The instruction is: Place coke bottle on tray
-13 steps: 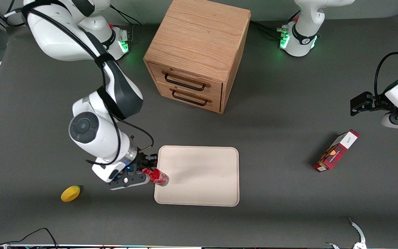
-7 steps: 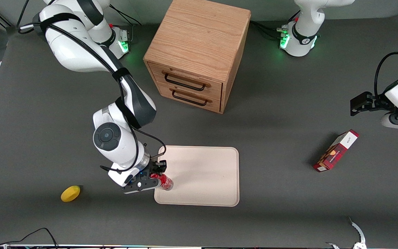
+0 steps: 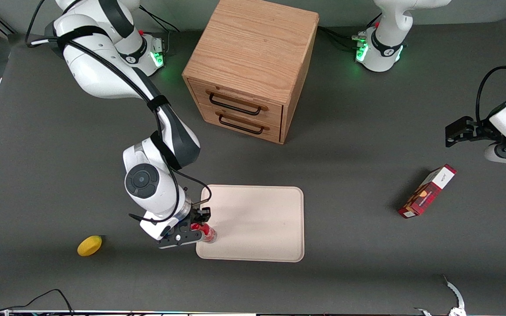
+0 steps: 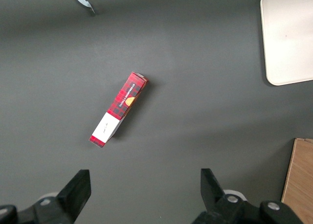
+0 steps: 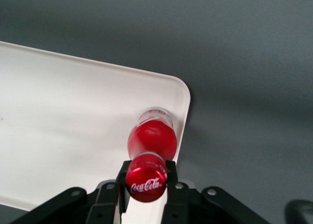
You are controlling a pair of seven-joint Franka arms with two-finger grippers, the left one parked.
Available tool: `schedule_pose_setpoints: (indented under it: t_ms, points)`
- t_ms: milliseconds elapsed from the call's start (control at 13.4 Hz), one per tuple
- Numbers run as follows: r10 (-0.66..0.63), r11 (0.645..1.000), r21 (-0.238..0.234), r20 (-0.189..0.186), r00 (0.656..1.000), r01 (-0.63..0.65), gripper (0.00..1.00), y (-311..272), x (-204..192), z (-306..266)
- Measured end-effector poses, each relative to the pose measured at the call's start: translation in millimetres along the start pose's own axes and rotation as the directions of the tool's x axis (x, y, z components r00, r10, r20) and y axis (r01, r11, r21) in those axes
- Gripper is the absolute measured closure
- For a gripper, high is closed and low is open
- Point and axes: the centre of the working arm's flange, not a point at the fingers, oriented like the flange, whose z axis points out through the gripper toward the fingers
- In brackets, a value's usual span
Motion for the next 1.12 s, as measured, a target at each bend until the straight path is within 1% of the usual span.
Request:
schedule_pose_setpoints:
  t_ms: [74, 298, 521, 596, 745, 819, 1043, 1117]
  points:
    - [0.003, 1.0, 0.0, -0.001, 1.0, -0.003, 0.62, 0.0, 0.1, 0.4]
    - [0.012, 1.0, 0.0, -0.012, 1.0, -0.012, 0.29, 0.3, 2.5, -4.2]
    - [0.024, 1.0, -0.004, -0.032, 0.999, -0.025, 0.0, 1.6, 6.9, -23.2]
    - [0.031, 0.999, -0.018, -0.014, 0.999, -0.031, 0.0, 7.6, 5.8, -38.8]
    - [0.054, 0.997, -0.051, 0.037, 0.998, -0.052, 0.0, 27.2, -2.4, -79.4]
    - [0.067, 0.996, -0.066, 0.053, 0.996, -0.063, 0.0, 39.8, -10.0, -100.6]
    - [0.062, 0.993, -0.105, 0.09, 0.994, -0.053, 0.0, 95.6, -48.7, -157.0]
    - [0.06, 0.992, -0.118, 0.113, 0.992, -0.047, 0.0, 117.4, -64.2, -173.3]
